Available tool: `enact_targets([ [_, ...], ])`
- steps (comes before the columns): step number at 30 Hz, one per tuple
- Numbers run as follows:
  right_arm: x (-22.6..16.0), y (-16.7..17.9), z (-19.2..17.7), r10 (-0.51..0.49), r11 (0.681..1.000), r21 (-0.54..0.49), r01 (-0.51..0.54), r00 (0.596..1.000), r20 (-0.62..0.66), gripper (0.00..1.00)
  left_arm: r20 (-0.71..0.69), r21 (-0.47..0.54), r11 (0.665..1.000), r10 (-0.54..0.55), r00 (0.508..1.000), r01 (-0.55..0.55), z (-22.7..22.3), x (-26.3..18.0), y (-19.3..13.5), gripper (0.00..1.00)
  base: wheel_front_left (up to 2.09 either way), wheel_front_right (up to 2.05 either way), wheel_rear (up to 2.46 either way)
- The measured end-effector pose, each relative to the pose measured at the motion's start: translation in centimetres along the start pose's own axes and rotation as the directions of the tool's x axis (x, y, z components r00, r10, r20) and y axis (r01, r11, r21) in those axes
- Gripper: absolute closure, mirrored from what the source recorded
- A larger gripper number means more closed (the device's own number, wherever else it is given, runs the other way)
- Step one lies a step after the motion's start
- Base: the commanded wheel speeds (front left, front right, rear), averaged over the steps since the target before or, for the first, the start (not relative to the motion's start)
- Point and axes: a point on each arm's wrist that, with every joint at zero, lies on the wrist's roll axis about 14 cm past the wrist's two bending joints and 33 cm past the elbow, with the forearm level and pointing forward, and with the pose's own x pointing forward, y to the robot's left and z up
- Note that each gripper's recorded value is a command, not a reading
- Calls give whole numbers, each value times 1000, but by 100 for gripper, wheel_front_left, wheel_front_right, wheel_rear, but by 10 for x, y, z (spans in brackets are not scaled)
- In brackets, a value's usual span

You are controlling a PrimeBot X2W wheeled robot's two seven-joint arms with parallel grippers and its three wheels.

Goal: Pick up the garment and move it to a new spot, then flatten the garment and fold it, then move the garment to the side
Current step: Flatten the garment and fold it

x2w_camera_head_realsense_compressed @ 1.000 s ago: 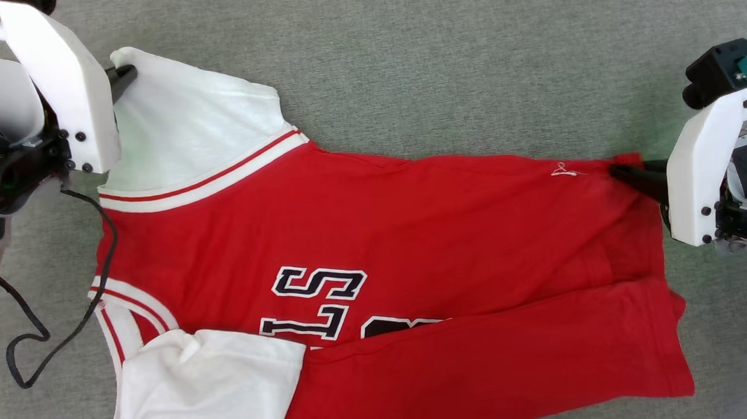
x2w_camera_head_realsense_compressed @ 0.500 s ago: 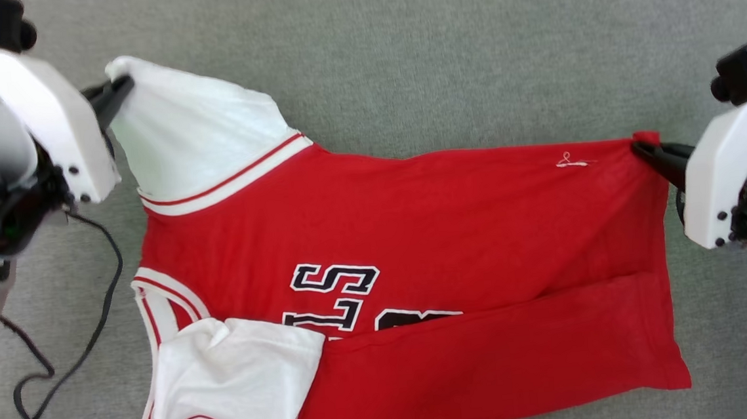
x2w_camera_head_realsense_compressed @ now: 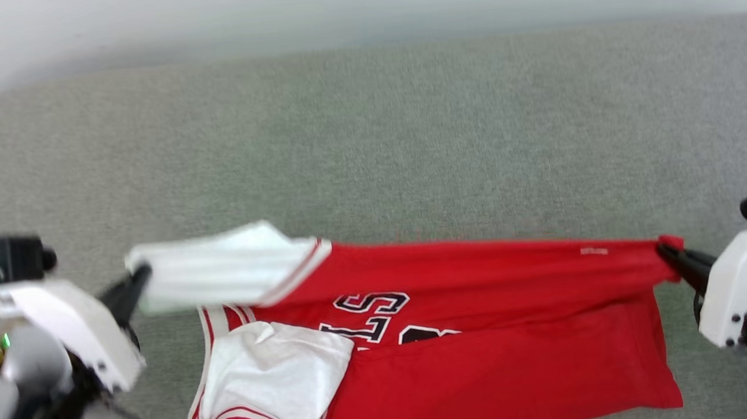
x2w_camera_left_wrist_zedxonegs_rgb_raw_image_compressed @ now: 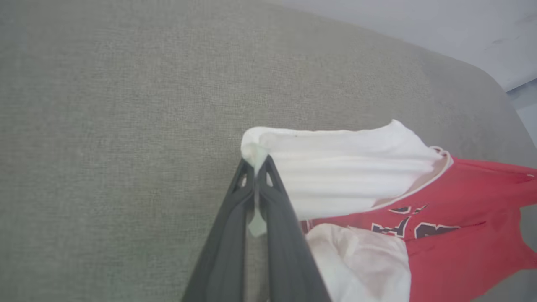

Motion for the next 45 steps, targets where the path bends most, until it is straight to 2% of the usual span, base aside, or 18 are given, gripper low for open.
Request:
enact_targets([
  [1, -7, 1, -6, -1, 1000, 13, 1, 1000, 11, 100, -17, -30, 999, 17, 1000, -17, -19, -15, 3, 100, 0, 0, 0],
  [8, -19, 3, -23, -6, 1000, 28, 4, 999, 49, 100, -113, -167, 984, 46, 993, -64, -80, -49, 7, 100, 0, 0, 0],
  [9, -18, 3, -28, -6, 999, 33, 4, 999, 49, 98, -139, -183, 980, 50, 989, -75, -90, -51, 8, 100, 0, 0, 0],
  [10, -18, 2, -33, -10, 999, 39, 8, 999, 46, 84, -169, -190, 978, 52, 984, -84, -100, -53, 8, 100, 0, 0, 0],
  [11, -18, 1, -40, -14, 999, 49, 12, 999, 35, 64, -196, -202, 976, 44, 980, -84, -110, -53, 5, 87, 0, 0, 0],
  [12, -18, 0, -46, -18, 998, 60, 16, 999, 32, 7, -208, -218, 973, 32, 978, -78, -116, -52, 1, 53, 0, 0, 0],
  [13, -18, -1, -51, -23, 997, 68, 21, 999, 33, 7, -210, -231, 970, 23, 977, -73, -119, -51, -2, 53, 0, 0, 0],
  [14, -20, -2, -57, -29, 997, 74, 27, 999, 30, 0, -211, -236, 969, 19, 977, -70, -121, -50, -4, 0, 0, 0, 0],
  [18, -27, -2, -74, -38, 995, 96, 34, 999, 36, 0, -207, -221, 973, 12, 978, -59, -131, -51, -9, 0, 0, 0, 0],
  [24, -52, -8, -68, -65, 995, 85, 55, 991, 117, 0, -39, -105, 992, 60, 997, -64, -98, -56, -4, 0, 0, 0, 0],
  [29, -76, -15, -47, -91, 995, 67, 80, 979, 183, 0, 143, -19, 997, 71, 987, -69, -56, -62, -11, 0, 0, 0, 0],
  [33, -88, -26, -38, -117, 992, 72, 106, 978, 174, 0, 323, 17, 995, 85, 943, -95, -18, -67, -20, 0, 0, 0, 0],
  [38, -87, -31, -41, -124, 990, 73, 119, 991, 58, 0, 487, 71, 992, 58, 871, -106, 9, -77, -34, 0, 0, 0, 0],
  [45, -66, -18, -51, -85, 994, 59, 91, 992, -89, 0, 624, 139, 982, 13, 781, -128, 28, -88, -47, 0, 0, 0, 0],
])
